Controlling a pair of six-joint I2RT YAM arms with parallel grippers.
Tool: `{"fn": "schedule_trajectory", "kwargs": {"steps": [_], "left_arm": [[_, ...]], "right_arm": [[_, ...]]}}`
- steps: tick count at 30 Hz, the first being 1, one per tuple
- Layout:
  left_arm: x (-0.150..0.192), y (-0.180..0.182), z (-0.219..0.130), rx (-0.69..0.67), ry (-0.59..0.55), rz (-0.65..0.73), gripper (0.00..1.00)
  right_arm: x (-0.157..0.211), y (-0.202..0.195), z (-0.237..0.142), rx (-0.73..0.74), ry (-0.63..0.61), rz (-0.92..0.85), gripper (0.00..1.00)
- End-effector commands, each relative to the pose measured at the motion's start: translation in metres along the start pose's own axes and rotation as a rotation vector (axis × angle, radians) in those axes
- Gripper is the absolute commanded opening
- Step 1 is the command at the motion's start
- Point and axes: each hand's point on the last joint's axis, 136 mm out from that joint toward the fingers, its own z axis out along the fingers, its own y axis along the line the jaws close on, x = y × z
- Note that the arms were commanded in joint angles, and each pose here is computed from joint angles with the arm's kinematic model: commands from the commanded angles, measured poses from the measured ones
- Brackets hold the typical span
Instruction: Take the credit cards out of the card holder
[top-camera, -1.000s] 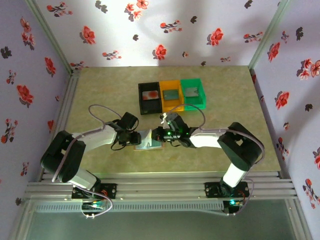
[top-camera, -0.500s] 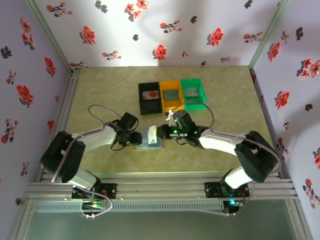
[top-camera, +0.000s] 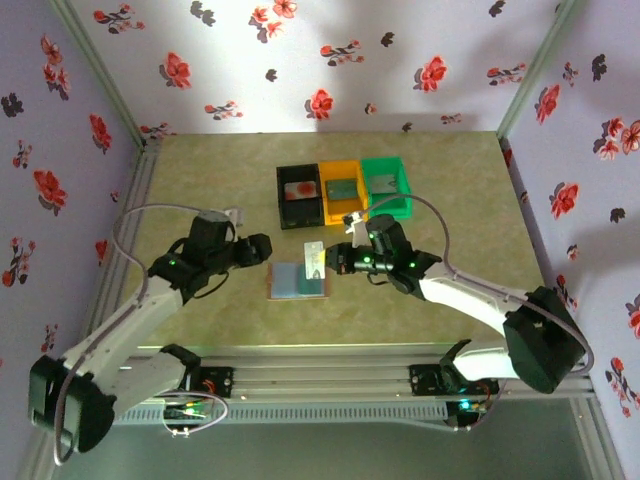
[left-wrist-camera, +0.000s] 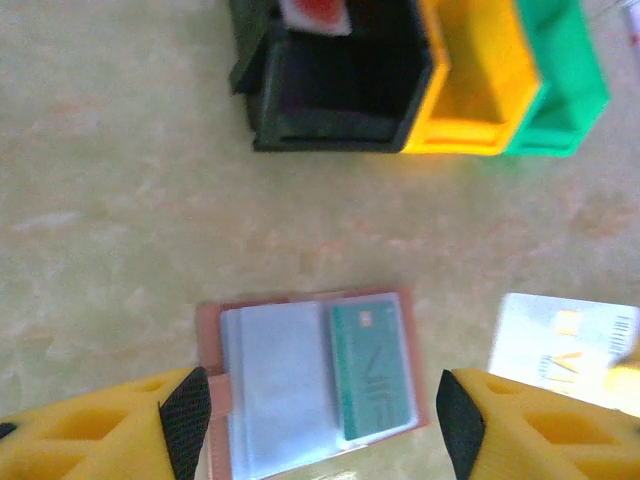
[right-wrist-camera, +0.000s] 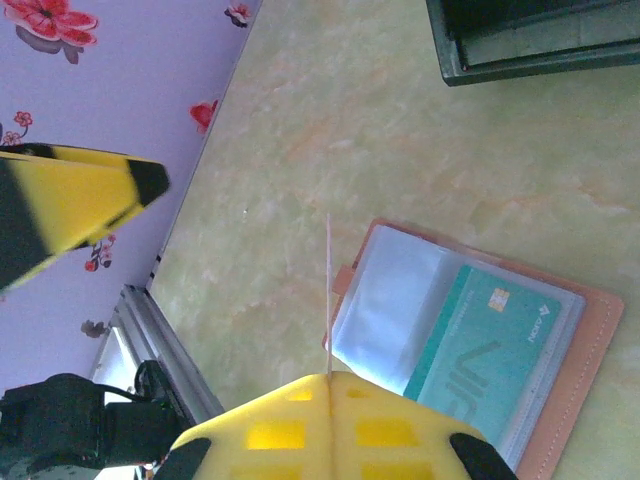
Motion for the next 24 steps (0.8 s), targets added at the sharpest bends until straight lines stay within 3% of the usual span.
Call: {"fn": "schedule_trajectory", "kwargs": {"steps": [1,13,24], "left_arm": [[0.003,-0.026,-0.007,0.152,0.008,0.034,0.66],[0.019,-0.079,0.009,0.572,0.027,-0.037,0.65],[0.032,-0.114,0.004,0.713,0.034,0.005,0.64]], "right_arm": [[-0.001,0.011,-0.006,-0.080,-0.008,-0.022,0.00],[-0.008,0.040,-0.028,-0.247,-0.049,-0.008,0.00],[-0.006,0.054,-0.036,-0.324,-0.053,0.005,0.00]]}}
